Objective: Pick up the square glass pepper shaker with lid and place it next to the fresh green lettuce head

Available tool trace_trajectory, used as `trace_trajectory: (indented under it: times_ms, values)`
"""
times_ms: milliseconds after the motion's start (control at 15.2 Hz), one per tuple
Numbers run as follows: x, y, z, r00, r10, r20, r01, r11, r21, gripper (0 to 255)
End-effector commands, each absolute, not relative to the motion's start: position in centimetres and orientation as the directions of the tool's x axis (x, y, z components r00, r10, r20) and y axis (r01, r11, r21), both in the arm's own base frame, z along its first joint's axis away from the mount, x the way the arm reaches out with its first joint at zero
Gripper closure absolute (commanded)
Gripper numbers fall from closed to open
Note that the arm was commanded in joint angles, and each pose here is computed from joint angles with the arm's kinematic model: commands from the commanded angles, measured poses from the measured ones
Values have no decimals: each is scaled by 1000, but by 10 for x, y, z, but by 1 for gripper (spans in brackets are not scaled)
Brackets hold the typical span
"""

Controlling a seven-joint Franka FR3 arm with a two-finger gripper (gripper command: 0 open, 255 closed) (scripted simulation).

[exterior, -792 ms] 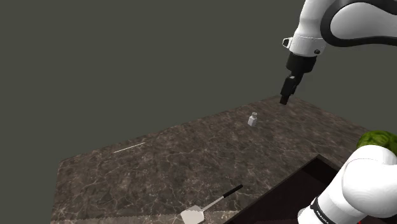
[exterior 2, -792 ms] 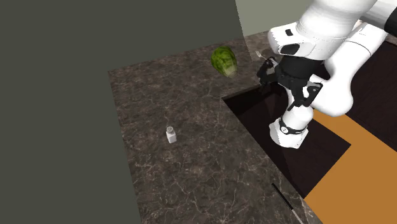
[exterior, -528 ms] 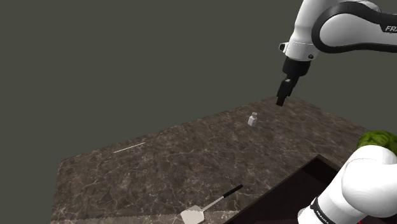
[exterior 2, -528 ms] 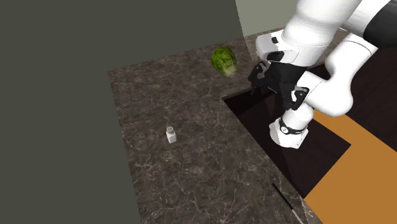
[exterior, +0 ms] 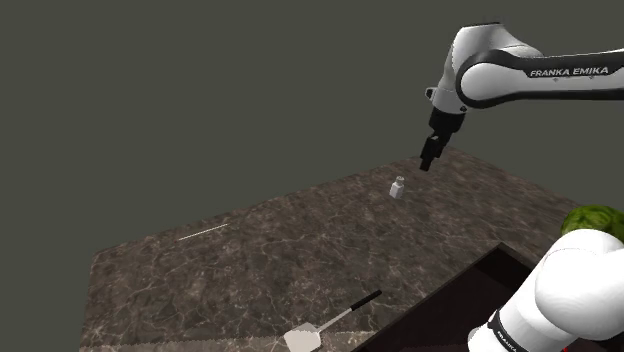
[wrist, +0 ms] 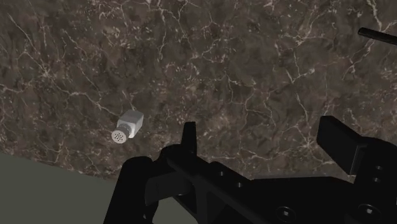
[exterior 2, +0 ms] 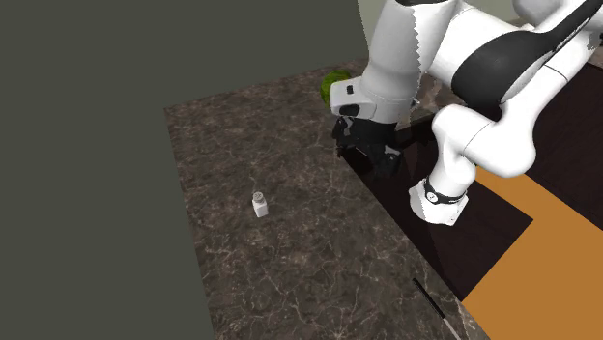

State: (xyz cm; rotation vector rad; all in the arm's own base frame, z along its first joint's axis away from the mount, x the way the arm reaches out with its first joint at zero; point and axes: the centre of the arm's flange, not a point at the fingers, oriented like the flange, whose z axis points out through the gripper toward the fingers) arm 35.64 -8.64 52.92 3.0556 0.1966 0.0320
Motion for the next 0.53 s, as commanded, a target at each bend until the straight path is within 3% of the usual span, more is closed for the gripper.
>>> trace_trajectory:
  times_ms: [0, 462]
  values:
    - [368, -104, 512, 992, 127, 23, 125, -989, 78, 0]
    - [411, -163, 455, 992, 120, 42, 117, -991, 66, 0]
